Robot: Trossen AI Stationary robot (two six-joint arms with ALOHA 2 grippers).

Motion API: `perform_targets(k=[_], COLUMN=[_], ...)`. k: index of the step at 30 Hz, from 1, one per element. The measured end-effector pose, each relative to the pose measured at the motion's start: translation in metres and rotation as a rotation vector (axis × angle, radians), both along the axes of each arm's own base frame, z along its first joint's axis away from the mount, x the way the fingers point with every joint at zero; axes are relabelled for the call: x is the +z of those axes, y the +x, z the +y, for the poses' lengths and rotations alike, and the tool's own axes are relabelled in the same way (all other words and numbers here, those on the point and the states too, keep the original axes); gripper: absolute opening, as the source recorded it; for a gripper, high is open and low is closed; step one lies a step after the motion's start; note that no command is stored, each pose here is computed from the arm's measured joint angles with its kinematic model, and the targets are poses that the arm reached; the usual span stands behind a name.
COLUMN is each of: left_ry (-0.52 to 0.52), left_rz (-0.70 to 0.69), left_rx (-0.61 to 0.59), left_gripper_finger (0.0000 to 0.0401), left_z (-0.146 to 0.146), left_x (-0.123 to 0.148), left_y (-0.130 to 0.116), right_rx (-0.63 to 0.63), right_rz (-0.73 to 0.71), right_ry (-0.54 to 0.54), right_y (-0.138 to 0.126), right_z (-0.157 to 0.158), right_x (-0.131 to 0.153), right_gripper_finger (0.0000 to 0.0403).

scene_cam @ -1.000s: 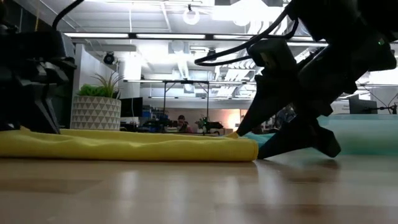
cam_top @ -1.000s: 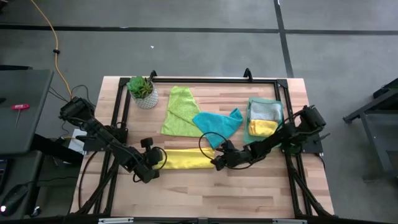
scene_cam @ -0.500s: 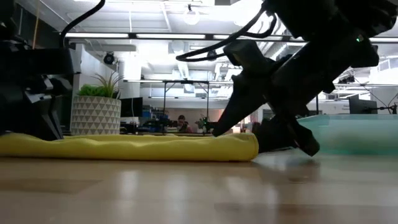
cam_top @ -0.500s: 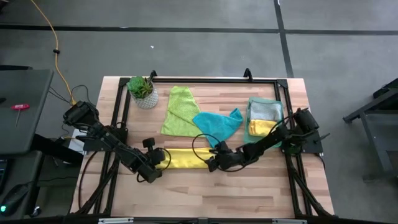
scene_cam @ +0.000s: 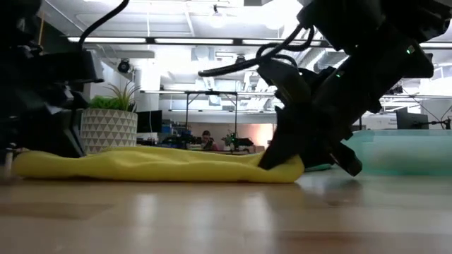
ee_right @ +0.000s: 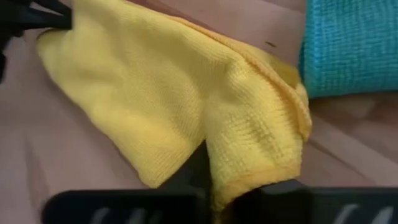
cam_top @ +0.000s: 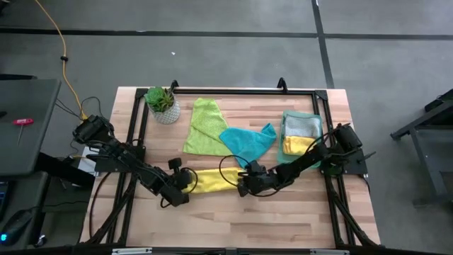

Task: Fold microfiber towels
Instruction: Fold the yellow microfiber cloth

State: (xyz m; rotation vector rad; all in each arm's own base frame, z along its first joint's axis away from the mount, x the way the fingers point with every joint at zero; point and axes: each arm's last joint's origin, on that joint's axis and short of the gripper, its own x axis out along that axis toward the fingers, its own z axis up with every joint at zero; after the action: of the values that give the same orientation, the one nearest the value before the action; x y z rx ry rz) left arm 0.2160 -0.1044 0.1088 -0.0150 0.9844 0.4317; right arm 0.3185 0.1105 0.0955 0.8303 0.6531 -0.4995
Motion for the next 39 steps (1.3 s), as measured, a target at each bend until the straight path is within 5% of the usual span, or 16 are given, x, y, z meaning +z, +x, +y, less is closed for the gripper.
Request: perform_targets(k=[6,19,32,39], left_ry=[-0.028,0.129,0.204,0.173], left_rz=[-0.049,-0.145,-0.119,-0.093], left_rx=[-0.062,-0.140,-0.200,-0.206], left_gripper_finger=[0.0000,0.0000,0.0000,0.0000], left_z=[-0.004,-0.024,-0.017,-0.017], left_x=[0.008,0.038,-0.012,-0.017], left_y=[0.014,0.033,0.065,0.065], right_rx=[0.020,-0.095,-0.073,-0.056], right_rz=[0.076,0.243,0.248,0.328], right_ry=[-0.053,-0.094,-0.024,-0.105], right_y=[-0.014,-0.069,-0.068,-0.060], right_z=[0.008,0.026,0.030,0.035], right_x=[0.007,0.037,0.039,0.069], right_gripper_finger=[0.0026,0.0004,0.0001,0.0001])
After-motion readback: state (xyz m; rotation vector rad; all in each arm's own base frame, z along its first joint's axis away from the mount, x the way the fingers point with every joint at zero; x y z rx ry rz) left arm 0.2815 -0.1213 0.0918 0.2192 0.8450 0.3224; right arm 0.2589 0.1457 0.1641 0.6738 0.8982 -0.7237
